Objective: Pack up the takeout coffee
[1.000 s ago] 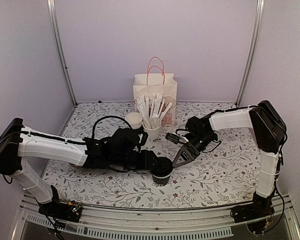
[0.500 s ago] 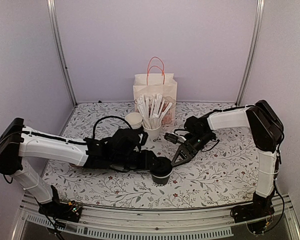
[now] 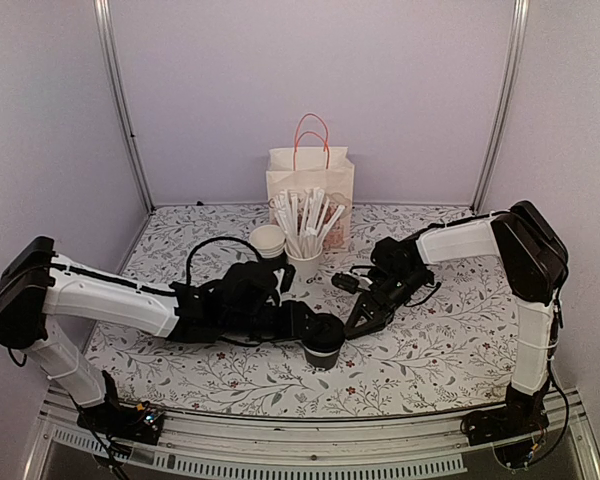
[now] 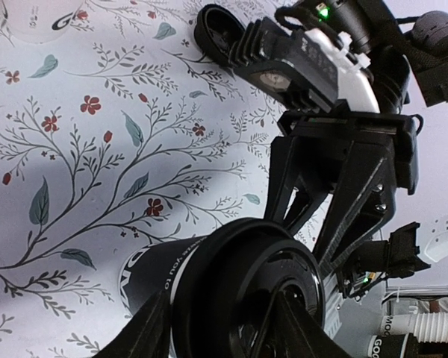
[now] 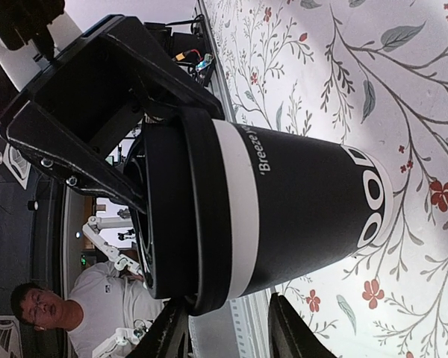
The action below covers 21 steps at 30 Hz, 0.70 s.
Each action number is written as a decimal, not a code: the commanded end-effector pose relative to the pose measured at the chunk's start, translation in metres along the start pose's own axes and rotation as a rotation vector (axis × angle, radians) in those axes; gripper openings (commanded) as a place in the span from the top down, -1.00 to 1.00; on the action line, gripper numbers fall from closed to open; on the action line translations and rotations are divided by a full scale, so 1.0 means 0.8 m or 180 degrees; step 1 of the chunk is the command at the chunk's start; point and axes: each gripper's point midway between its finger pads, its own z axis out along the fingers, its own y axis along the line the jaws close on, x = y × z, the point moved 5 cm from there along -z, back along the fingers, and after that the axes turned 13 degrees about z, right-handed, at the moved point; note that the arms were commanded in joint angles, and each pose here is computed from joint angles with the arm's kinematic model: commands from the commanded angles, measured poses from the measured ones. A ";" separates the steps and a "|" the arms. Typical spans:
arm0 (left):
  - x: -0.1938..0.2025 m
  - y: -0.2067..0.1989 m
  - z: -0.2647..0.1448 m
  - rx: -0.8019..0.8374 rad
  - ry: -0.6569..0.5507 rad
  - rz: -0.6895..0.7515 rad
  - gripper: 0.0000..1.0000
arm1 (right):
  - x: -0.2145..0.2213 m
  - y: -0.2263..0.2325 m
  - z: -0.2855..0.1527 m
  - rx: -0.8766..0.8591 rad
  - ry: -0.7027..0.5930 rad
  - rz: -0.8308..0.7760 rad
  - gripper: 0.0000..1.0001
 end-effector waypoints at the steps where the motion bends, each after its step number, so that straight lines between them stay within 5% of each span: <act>1: 0.088 0.046 0.018 -0.0238 0.0779 -0.0143 0.06 | 0.004 -0.076 0.016 0.0793 0.0131 0.0089 0.28; 10: 0.062 0.024 0.008 -0.0085 0.0492 0.0030 -0.01 | -0.008 0.012 0.001 0.0128 0.0026 -0.0565 0.15; 21: 0.006 -0.014 -0.016 0.0036 0.0104 0.0299 -0.27 | -0.002 0.048 -0.012 0.0105 -0.0019 -0.0887 -0.01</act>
